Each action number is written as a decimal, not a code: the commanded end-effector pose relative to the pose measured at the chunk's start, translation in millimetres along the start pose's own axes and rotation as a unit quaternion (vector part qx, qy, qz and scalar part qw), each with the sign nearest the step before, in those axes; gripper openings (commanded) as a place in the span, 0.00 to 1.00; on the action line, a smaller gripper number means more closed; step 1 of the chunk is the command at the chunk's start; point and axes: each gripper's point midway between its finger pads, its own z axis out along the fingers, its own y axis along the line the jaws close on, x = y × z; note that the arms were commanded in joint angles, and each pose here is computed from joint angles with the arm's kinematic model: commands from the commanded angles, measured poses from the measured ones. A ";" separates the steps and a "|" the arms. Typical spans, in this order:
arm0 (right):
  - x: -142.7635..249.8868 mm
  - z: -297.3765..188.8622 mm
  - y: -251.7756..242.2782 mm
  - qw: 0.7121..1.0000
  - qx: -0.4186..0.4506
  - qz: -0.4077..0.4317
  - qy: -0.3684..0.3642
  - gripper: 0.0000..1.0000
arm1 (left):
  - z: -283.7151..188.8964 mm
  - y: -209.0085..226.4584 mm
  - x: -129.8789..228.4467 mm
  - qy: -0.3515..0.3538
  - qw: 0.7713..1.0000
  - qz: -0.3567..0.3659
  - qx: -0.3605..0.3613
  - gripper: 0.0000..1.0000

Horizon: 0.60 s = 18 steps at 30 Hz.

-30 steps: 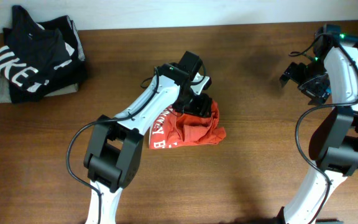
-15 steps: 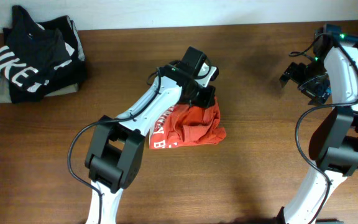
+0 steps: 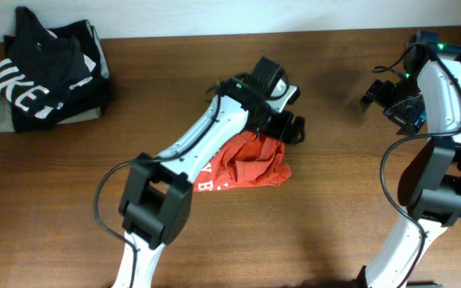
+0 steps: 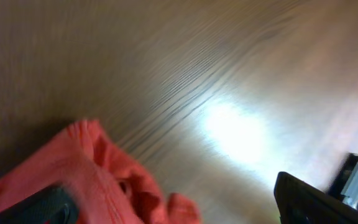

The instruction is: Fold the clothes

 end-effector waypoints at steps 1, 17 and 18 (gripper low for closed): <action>-4.0 -4.2 1.3 1.000 -0.002 -0.002 -0.008 0.99 | -72.6 -58.6 -30.8 -0.074 0.992 0.096 0.046 0.99; -4.0 -4.2 1.3 1.000 -0.002 -0.002 -0.008 0.99 | -81.4 34.2 106.3 0.194 0.960 -0.047 -0.198 0.99; -4.0 -4.2 1.3 1.000 -0.002 -0.002 -0.008 0.99 | -73.2 33.1 107.7 0.194 0.962 -0.049 -0.184 0.99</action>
